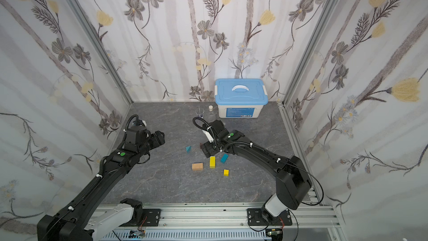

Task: Assemble a carrot with building blocks
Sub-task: Assemble the building block at the center of the board.

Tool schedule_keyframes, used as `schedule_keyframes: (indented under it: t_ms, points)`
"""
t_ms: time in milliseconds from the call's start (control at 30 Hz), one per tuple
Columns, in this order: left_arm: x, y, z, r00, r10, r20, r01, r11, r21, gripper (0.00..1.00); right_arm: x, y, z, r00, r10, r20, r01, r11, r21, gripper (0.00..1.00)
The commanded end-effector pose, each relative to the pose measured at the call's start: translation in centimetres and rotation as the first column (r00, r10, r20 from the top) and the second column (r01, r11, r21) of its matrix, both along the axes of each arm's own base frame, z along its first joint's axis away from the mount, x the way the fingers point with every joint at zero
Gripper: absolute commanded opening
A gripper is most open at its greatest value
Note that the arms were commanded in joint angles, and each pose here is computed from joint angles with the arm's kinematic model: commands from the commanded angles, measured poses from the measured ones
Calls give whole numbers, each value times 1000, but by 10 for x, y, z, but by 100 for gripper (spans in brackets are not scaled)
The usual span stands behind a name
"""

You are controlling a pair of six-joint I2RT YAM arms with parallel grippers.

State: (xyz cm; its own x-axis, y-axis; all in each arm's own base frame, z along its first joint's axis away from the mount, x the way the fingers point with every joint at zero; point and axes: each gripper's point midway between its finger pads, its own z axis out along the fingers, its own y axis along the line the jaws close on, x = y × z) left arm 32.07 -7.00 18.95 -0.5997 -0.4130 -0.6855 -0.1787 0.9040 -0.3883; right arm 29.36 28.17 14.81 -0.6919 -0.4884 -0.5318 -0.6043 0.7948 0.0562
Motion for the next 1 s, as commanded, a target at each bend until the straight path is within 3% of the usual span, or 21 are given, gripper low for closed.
schedule_keyframes:
  t_ms: [0, 233, 567, 767, 967]
  points:
    - [-3, 2, -2, 1000, 23, -20, -23, 1000, -13, 85, -23, 18, -19, 988, 145, -53, -149, 986, -69, 90]
    - [-5, 0, -3, 1000, 23, -20, -23, 999, -38, 85, -50, 55, -56, 941, 320, -106, -335, 923, -189, 89]
    - [-6, -1, -3, 999, 29, -13, -29, 998, -56, 87, -48, 66, -90, 901, 414, -128, -433, 846, -311, 92]
    - [-5, 1, -5, 999, 41, -17, -42, 998, -55, 88, -50, 65, -101, 886, 437, -156, -464, 824, -325, 88]
    - [-3, 2, -7, 998, 55, -20, -56, 997, -52, 88, -52, 65, -117, 874, 447, -194, -487, 809, -330, 61]
